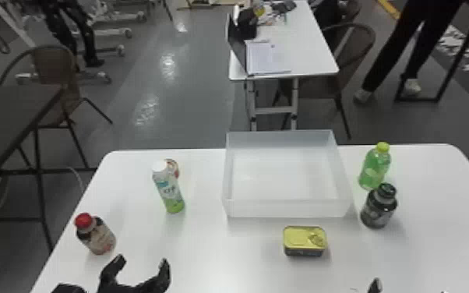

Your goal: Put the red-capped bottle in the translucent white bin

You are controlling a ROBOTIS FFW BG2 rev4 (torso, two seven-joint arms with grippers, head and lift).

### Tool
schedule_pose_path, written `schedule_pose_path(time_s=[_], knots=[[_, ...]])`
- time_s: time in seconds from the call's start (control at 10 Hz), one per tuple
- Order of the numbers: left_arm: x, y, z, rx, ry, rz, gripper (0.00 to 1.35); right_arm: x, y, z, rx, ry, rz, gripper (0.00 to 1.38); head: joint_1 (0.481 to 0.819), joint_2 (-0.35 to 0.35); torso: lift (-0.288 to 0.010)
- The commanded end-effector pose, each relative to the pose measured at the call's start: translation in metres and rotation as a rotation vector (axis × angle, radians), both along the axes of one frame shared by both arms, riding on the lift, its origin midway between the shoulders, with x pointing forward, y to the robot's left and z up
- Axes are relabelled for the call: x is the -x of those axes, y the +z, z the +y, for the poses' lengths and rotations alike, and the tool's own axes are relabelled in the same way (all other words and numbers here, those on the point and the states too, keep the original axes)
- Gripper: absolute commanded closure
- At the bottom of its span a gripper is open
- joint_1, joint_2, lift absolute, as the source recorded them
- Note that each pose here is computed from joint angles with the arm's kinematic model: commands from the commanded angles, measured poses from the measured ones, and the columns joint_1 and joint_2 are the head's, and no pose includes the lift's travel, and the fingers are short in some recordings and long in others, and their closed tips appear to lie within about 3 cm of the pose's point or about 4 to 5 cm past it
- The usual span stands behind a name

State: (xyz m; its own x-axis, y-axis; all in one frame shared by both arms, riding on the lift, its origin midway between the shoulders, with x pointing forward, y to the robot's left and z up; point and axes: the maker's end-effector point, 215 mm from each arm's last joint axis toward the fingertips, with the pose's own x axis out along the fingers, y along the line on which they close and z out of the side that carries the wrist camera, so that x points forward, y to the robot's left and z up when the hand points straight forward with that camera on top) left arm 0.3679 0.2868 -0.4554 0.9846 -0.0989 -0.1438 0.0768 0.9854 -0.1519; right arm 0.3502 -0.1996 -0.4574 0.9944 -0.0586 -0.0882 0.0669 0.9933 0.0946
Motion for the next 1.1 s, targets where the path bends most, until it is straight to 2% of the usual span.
schedule_pose_path(time_s=[0.0, 0.5, 0.7, 0.8, 1.0], knots=[[0.0, 0.0, 0.0, 0.0, 0.0, -0.001, 0.17, 0.0, 0.0, 0.0, 0.0, 0.0, 0.0, 0.13, 0.695, 0.14, -0.018], [0.001, -0.001, 0.001, 0.0, 0.001, 0.004, 0.17, 0.0, 0.001, 0.0, 0.0, 0.0, -0.001, 0.13, 0.695, 0.14, -0.018], [0.01, -0.01, 0.014, -0.004, 0.045, 0.031, 0.17, 0.0, 0.001, 0.0, 0.0, 0.0, -0.001, 0.13, 0.695, 0.144, -0.018], [0.015, -0.013, 0.027, -0.028, 0.069, 0.045, 0.17, 0.0, 0.001, 0.0, 0.0, 0.0, -0.001, 0.13, 0.695, 0.155, -0.018], [0.027, -0.013, 0.087, -0.12, 0.165, 0.064, 0.17, 0.0, 0.001, 0.0, 0.0, 0.0, -0.001, 0.13, 0.695, 0.191, -0.018]])
